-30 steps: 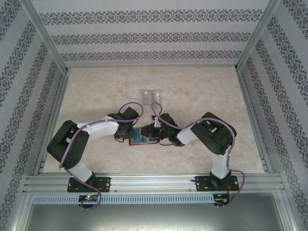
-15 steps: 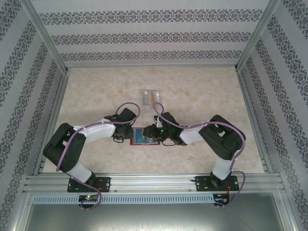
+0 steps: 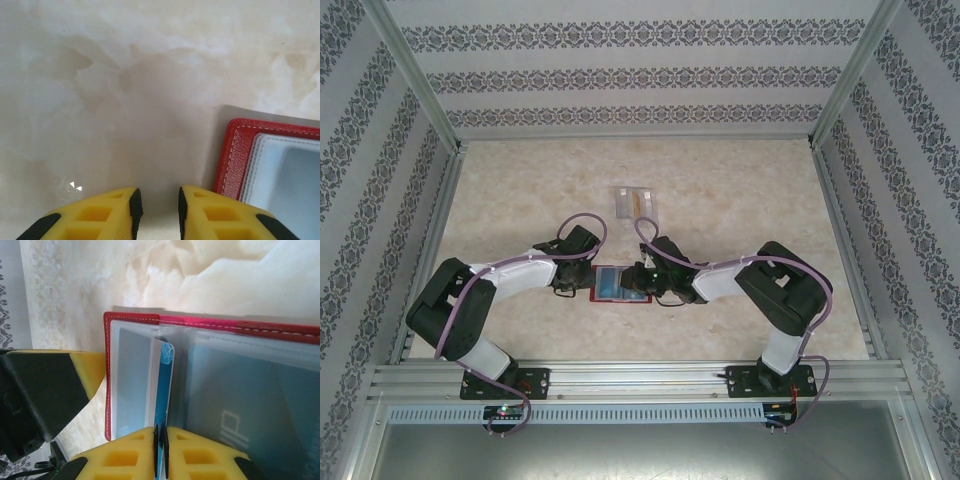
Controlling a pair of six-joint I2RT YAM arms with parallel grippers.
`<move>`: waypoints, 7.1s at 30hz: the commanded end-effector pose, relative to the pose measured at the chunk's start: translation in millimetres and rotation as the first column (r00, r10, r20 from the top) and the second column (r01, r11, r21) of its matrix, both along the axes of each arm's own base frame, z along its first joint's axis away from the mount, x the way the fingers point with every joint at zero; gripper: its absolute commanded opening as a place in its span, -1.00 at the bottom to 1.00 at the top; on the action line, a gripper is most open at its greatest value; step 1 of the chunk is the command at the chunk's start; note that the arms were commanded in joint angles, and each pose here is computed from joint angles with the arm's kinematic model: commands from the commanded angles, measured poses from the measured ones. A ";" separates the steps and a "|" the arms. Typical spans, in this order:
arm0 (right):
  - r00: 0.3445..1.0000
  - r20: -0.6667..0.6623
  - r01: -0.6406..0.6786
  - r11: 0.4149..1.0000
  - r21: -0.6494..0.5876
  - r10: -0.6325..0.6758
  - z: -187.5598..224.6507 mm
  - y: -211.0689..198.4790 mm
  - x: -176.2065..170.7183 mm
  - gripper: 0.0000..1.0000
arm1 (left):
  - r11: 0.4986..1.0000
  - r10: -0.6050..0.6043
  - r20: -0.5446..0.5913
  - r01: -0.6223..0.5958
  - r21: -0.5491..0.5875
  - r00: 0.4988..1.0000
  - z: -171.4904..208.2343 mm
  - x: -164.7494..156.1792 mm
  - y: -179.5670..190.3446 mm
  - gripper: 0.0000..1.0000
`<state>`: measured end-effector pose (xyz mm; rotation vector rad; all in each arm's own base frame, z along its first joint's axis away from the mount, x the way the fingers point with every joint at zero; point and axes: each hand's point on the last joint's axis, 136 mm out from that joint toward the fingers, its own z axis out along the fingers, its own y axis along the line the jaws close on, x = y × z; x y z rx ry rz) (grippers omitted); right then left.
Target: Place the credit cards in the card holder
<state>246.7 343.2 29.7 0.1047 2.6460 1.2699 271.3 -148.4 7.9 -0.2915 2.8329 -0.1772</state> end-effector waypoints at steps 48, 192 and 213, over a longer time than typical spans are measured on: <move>0.998 0.022 -0.049 0.977 -0.207 0.055 -14.7 19.5 1.9 -0.60 | 0.987 -0.052 -0.076 0.039 -0.159 0.996 -35.0 -5.3 -33.4 -0.49; 0.989 -0.071 0.095 0.935 -0.341 -0.126 1.6 -13.1 -13.2 -0.18 | 0.978 -0.017 -0.045 0.007 -0.207 0.999 -16.0 -3.2 -18.1 -0.34; 0.993 0.069 0.108 0.963 -0.247 -0.094 46.5 -3.0 1.0 -0.18 | 0.959 0.009 -0.049 -0.023 -0.283 0.999 -9.7 -2.6 -22.4 -0.34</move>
